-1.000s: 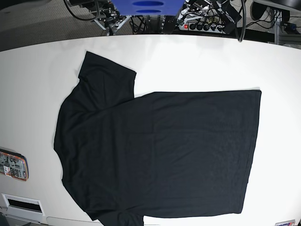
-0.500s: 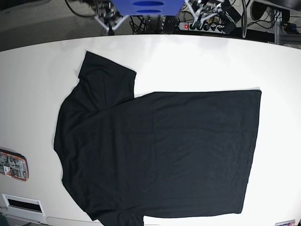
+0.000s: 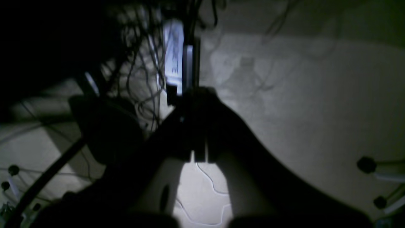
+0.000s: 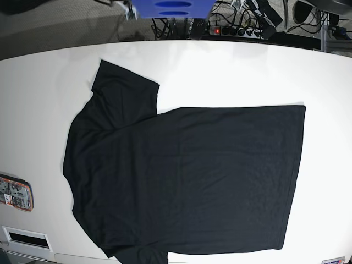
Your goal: Fold the T-shirt properly
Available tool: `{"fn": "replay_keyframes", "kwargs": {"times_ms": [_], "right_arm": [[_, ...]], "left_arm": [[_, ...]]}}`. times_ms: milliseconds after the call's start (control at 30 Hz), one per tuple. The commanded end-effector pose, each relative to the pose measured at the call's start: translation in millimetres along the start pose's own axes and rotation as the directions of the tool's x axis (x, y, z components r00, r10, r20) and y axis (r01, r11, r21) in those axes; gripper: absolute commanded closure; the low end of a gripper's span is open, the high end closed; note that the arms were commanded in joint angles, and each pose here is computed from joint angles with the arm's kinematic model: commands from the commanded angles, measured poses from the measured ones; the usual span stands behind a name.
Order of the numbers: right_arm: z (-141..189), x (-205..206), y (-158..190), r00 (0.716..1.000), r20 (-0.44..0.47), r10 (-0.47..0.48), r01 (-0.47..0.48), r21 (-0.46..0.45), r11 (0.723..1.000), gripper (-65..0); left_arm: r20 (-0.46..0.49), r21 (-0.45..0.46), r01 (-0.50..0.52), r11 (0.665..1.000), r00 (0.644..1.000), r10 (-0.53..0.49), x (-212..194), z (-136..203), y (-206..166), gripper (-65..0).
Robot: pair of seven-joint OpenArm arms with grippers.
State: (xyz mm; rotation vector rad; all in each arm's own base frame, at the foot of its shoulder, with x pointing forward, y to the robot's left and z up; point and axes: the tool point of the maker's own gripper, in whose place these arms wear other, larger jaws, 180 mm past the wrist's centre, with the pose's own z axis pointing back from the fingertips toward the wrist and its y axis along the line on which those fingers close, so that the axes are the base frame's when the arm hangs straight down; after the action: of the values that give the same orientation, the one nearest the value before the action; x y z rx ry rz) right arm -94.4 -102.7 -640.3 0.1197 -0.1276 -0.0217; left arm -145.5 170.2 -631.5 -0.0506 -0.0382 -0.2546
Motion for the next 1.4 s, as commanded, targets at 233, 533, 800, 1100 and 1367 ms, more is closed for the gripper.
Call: {"fn": "replay_keyframes", "kwargs": {"times_ms": [233,533,800,1100,1367], "right_arm": [[20.0,-15.9,-15.5,0.999,0.030,0.020,-0.020,-0.014,1.000,0.0],[51.4,-44.0,-4.3,0.999,0.047,0.017,-0.018,0.007,1.000,0.0],[77.4,-61.2,1.3,0.998,0.057,0.020,-0.021,0.017,1.000,0.0],[122.1,-69.7,-0.6,0.994,0.095,0.049,-0.052,0.026,0.998,0.0],[152.4,-45.1,8.3,0.981,0.184,0.059,-0.068,0.045,0.997,0.0]], "left_arm": [[0.012,0.045,0.026,0.999,1.000,-0.026,-38.0,21.6,31.8,0.0],[0.149,0.171,0.076,0.982,0.984,-0.102,-64.5,58.7,50.5,0.0],[0.248,0.267,0.198,0.943,0.932,-0.265,-83.5,105.7,77.7,0.0],[0.337,0.241,0.244,0.939,0.887,-0.316,-93.3,140.5,75.0,0.0],[0.464,0.220,0.219,0.951,0.834,-0.300,-56.8,149.5,63.3,0.0]]}}
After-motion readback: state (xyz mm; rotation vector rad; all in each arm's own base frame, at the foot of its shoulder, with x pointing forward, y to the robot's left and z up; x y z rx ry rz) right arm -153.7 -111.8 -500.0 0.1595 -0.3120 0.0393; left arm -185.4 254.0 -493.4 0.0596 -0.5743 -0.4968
